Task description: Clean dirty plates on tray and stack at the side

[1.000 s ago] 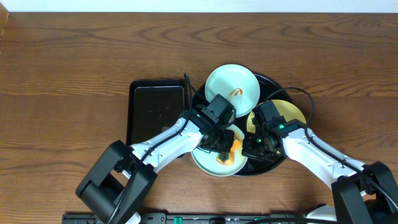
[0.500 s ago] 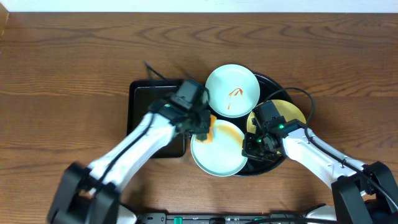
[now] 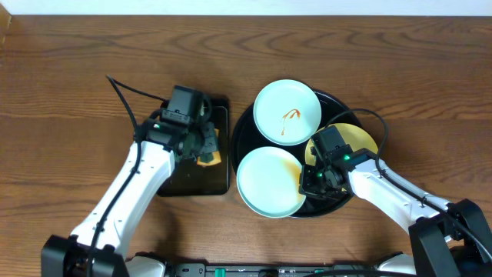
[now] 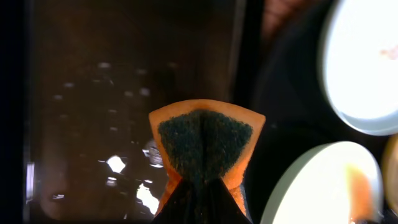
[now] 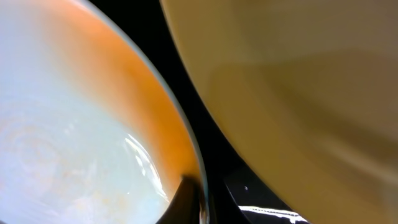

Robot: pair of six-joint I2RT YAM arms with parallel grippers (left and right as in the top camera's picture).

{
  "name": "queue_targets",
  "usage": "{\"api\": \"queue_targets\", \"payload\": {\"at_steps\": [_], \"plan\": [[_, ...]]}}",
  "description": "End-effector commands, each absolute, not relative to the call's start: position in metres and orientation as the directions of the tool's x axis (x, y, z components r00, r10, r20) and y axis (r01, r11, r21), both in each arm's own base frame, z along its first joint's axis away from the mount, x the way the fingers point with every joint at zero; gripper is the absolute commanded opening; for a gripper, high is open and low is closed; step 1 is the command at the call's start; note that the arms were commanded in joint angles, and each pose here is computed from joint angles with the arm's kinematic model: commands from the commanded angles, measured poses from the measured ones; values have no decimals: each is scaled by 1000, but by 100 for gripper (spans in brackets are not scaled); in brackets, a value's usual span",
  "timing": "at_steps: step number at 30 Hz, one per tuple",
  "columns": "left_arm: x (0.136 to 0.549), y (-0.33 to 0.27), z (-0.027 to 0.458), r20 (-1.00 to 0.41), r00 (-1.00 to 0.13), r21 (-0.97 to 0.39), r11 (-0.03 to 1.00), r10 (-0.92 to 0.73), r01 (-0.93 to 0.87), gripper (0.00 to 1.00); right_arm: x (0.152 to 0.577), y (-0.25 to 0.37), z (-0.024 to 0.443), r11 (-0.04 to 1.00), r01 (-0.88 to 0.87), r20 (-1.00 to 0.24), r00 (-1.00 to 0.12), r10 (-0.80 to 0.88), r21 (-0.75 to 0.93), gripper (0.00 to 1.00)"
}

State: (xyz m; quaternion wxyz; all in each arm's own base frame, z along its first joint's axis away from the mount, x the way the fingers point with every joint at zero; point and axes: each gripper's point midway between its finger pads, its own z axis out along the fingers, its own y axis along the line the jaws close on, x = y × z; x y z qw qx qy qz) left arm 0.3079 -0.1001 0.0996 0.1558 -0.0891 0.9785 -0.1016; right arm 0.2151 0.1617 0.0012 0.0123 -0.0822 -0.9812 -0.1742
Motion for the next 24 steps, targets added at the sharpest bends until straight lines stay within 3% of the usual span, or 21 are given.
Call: {"api": "queue_targets", "payload": {"at_steps": [1, 11, 24], "plan": [[308, -83, 83, -258, -941, -166, 969, -221, -182, 8, 208, 156, -10, 945, 145, 56, -989, 134, 293, 1], [306, -79, 59, -189, -956, -133, 970, -225, -202, 8, 235, 149, 5, 968, 31, -103, -993, 58, 250, 1], [305, -79, 58, -186, -956, -131, 970, -225, -203, 8, 276, 117, 69, 995, 0, -411, -910, 43, 104, 1]]}}
